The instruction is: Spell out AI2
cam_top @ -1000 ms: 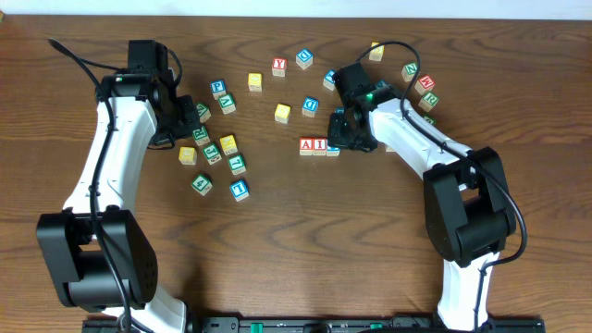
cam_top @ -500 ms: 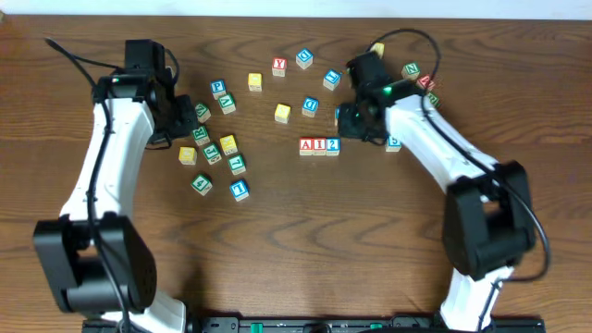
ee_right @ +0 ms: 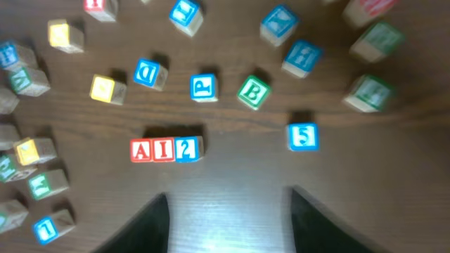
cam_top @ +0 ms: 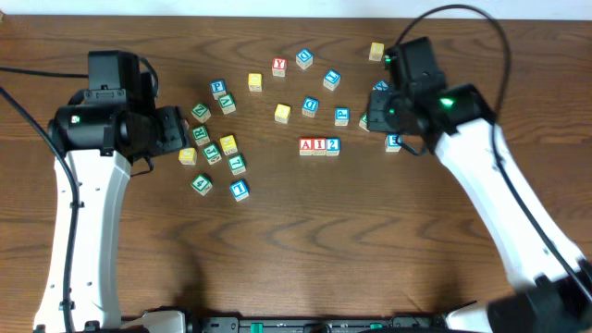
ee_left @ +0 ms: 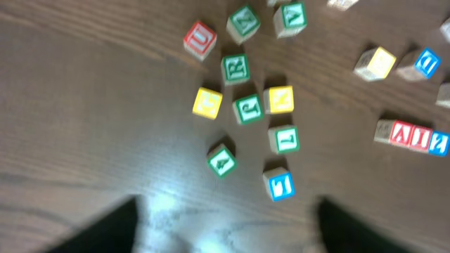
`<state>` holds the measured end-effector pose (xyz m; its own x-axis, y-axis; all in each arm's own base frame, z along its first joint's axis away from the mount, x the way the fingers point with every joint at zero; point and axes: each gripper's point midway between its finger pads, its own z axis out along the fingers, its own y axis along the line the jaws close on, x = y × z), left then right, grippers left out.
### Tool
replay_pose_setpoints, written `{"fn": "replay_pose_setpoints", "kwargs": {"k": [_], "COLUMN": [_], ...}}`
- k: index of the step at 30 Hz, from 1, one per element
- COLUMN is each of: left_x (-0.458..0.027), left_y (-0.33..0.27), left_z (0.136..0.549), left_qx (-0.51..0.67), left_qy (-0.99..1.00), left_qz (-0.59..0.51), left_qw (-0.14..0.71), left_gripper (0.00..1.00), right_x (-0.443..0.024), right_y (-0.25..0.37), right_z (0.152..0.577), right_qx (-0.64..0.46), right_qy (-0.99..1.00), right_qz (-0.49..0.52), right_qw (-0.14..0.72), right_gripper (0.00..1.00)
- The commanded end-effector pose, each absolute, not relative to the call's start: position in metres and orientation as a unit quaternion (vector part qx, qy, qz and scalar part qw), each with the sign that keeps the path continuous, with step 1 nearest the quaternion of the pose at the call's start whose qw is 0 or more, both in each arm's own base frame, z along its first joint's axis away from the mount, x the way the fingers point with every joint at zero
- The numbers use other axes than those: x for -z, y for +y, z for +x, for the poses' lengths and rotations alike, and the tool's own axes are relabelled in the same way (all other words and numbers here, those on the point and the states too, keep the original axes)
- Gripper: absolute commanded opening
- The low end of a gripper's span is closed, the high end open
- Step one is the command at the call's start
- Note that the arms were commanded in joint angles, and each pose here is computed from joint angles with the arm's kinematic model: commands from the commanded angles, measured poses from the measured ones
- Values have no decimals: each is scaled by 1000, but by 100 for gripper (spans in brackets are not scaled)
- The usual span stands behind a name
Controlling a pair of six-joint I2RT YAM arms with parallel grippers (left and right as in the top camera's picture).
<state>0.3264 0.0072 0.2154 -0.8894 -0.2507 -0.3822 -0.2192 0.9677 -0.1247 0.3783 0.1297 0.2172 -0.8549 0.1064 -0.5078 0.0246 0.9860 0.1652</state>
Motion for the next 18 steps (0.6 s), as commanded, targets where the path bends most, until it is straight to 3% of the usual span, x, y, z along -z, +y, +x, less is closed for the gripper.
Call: {"fn": "replay_pose_setpoints", "kwargs": {"k": [1, 2, 5, 11, 18], "left_x": [-218, -218, -218, -218, -218], "left_y": [11, 11, 11, 11, 11], "left_z": [327, 327, 327, 327, 327], "left_qx": [33, 33, 33, 33, 33], "left_qy": [971, 971, 971, 971, 971], "left_qz": [-118, -118, -118, -118, -118], "left_qw": [203, 203, 203, 203, 203], "left_gripper": [98, 98, 98, 98, 98], "right_x": [-260, -268, -291, -326, -337], "right_y": [110, 107, 96, 85, 80], "right_z": [363, 355, 332, 302, 287], "right_qx": [-59, -60, -63, -82, -86], "right_qy": [945, 943, 936, 918, 913], "right_qz": [44, 45, 47, 50, 51], "right_qw": [319, 326, 343, 385, 397], "right_gripper": [65, 70, 99, 99, 99]}}
